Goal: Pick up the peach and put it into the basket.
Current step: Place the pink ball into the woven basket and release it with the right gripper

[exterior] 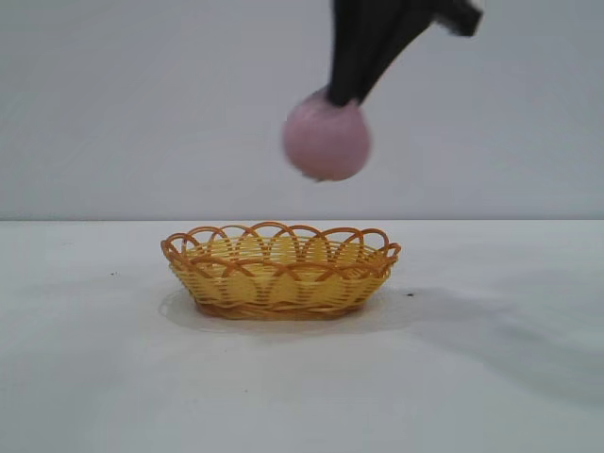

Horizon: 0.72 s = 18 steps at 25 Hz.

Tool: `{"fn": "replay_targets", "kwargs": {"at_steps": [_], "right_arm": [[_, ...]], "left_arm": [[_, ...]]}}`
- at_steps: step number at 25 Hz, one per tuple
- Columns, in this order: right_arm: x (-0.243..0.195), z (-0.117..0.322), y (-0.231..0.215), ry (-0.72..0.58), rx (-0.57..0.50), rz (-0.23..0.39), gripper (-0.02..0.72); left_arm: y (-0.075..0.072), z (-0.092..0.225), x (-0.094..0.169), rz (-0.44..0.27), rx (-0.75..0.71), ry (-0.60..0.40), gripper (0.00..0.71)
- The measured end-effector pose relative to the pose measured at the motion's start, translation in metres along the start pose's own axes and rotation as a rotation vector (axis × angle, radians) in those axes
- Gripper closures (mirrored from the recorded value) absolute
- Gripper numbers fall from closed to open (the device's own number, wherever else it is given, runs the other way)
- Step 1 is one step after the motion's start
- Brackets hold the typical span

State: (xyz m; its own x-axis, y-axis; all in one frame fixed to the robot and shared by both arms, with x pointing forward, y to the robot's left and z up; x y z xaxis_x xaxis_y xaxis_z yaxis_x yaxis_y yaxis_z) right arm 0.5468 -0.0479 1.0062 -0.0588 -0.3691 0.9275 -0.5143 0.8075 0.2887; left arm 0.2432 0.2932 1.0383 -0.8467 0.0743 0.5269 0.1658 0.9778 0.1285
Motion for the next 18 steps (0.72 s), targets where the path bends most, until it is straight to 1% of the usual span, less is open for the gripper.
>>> {"fn": "replay_targets", "kwargs": {"at_steps": [4,9,10,11,12,13,16,18], "right_arm": [[-0.029,-0.002,0.001,0.029,0.001,0.004,0.703],[-0.051,-0.004,-0.006,0.045,-0.009,0.018,0.703],[-0.052,-0.005,-0.006,0.04,-0.01,0.019,0.652],[-0.053,-0.005,-0.007,0.038,-0.012,0.018,0.652],[-0.053,-0.005,-0.007,0.038,-0.012,0.018,0.579],[-0.053,-0.006,-0.007,0.036,-0.011,0.018,0.533],[-0.053,-0.006,-0.006,0.034,-0.012,0.016,0.348],[-0.053,-0.006,-0.006,0.033,-0.012,0.017,0.251]], "left_arm": [[0.0,0.0,0.0,0.0,0.0,0.0,0.244],[0.0,0.0,0.0,0.002,0.001,0.0,0.244],[0.0,0.0,0.0,0.002,0.001,0.0,0.244],[0.0,0.0,0.0,0.002,0.001,0.0,0.244],[0.0,0.0,0.0,0.002,0.001,0.0,0.244],[0.0,0.0,0.0,0.002,0.001,0.0,0.244],[0.0,0.0,0.0,0.003,0.001,-0.001,0.244],[0.0,0.0,0.0,0.003,0.001,-0.001,0.244]]}}
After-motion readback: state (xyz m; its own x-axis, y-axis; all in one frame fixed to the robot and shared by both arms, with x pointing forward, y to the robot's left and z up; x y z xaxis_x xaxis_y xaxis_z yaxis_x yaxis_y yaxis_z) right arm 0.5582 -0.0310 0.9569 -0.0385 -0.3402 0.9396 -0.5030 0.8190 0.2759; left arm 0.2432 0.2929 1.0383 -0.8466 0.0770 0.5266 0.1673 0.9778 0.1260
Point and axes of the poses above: a point on each arm's last joint axis where the gripper is mounted, x pointing back along that axis away from the gripper, y along the wrist's bending axis when the last joint is at zero, z = x × y, the point moved 1 cm from there along -x, pointing out along that axis toward the gripper, and after that the axes turned 8 degrees about -x, right-handed, at the moved point
